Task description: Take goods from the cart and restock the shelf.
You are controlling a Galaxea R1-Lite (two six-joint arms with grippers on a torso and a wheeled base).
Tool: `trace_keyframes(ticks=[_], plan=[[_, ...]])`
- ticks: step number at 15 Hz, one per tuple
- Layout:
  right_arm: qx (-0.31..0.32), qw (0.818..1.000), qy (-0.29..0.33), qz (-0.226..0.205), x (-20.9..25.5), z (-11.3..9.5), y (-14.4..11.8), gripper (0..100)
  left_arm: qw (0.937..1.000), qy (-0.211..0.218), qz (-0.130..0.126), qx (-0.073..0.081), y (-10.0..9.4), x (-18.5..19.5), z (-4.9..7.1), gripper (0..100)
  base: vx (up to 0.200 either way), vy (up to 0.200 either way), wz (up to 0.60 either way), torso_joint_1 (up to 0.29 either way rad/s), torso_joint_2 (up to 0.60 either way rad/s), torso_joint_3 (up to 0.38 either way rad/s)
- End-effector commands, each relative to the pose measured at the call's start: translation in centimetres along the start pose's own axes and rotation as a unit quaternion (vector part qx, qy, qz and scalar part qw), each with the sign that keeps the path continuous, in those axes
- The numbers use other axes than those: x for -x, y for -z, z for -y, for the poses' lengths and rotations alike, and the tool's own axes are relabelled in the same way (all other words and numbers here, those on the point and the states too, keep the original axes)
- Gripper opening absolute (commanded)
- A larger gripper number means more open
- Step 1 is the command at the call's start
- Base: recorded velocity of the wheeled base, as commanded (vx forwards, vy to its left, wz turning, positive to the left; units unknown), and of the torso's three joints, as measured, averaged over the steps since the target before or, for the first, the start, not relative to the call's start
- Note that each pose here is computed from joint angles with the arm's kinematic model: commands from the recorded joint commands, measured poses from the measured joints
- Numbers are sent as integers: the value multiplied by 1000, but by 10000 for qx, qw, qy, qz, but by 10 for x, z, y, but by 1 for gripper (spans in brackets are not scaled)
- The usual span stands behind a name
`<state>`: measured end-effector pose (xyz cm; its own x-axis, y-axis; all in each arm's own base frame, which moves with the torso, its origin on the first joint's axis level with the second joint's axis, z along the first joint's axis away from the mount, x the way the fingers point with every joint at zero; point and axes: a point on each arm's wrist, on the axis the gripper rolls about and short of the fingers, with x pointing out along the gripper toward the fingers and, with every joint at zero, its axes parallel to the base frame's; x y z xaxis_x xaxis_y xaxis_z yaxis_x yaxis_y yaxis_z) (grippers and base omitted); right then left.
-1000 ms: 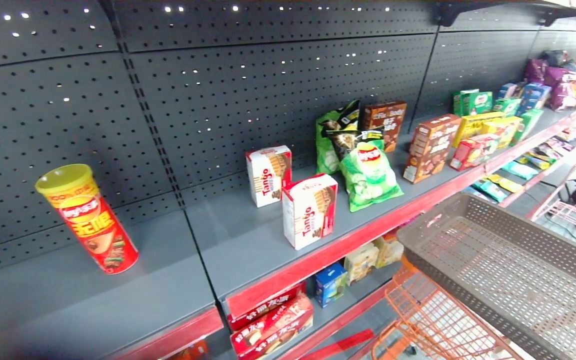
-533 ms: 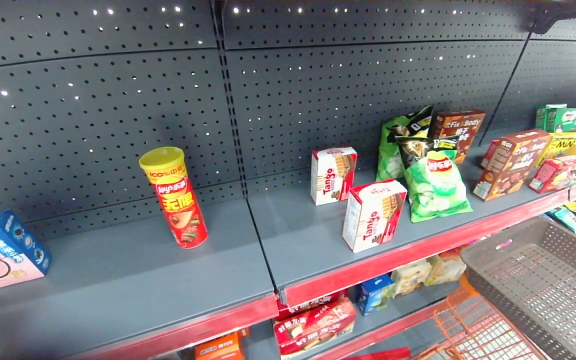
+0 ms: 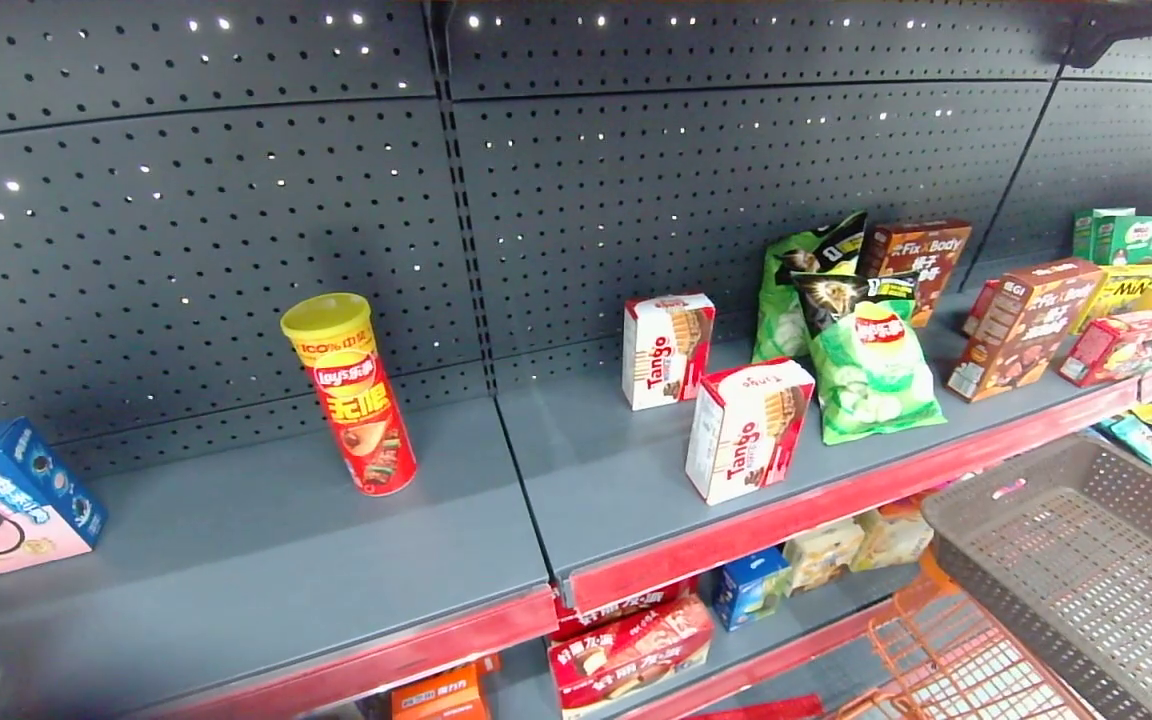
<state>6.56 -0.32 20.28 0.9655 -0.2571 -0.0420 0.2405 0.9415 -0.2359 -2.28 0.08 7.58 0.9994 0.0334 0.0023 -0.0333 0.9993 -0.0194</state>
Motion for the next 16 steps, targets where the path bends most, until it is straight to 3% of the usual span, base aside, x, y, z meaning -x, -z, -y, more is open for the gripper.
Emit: trace_keyframes(ticks=[1, 12, 16], plan=[[-372, 9978, -453, 298, 11, 4, -29, 0, 10000, -2, 4, 3, 0, 0, 0, 100, 0, 0, 0, 0, 0, 0], [-437, 9912, -1216, 298, 15, -1, -38, 0, 10000, -2, 4, 3, 0, 0, 0, 100, 0, 0, 600, 1, 2, 0], [-426, 9895, -1346, 308, 13, -3, -41, 0, 10000, -2, 4, 3, 0, 0, 0, 100, 0, 0, 0, 0, 0, 0]])
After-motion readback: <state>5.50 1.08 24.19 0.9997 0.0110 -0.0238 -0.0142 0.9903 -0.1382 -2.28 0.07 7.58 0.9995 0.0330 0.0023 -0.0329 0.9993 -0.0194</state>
